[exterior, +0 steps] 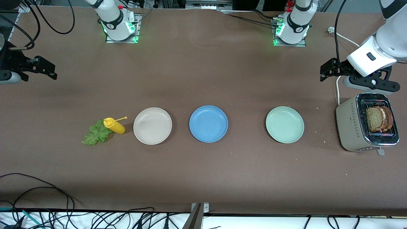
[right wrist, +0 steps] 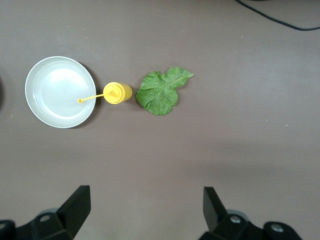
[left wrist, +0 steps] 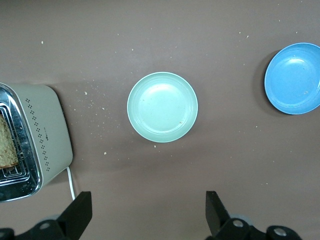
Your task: Make sandwich in blue plate with both arms
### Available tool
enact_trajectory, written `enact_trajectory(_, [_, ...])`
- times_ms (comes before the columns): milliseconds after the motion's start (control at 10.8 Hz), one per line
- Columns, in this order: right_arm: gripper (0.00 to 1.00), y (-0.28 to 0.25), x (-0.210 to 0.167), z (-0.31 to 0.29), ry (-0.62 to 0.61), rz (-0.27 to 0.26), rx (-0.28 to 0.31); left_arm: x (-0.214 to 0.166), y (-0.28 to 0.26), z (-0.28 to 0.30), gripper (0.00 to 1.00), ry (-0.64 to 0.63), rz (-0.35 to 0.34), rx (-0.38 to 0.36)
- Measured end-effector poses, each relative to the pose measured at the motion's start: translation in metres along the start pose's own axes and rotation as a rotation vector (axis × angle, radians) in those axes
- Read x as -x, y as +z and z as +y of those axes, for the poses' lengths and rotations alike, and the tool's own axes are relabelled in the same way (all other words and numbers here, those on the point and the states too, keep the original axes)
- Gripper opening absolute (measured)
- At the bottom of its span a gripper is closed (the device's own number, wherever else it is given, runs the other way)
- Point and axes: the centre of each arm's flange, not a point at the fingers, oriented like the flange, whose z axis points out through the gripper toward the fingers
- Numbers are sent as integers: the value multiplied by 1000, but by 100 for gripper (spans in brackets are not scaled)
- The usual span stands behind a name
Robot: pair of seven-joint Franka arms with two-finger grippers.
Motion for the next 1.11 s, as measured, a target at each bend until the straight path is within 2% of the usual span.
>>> enact_trajectory(1112, [100,1,-1,-1,0,-13,0,0,0,0,100,0,0,0])
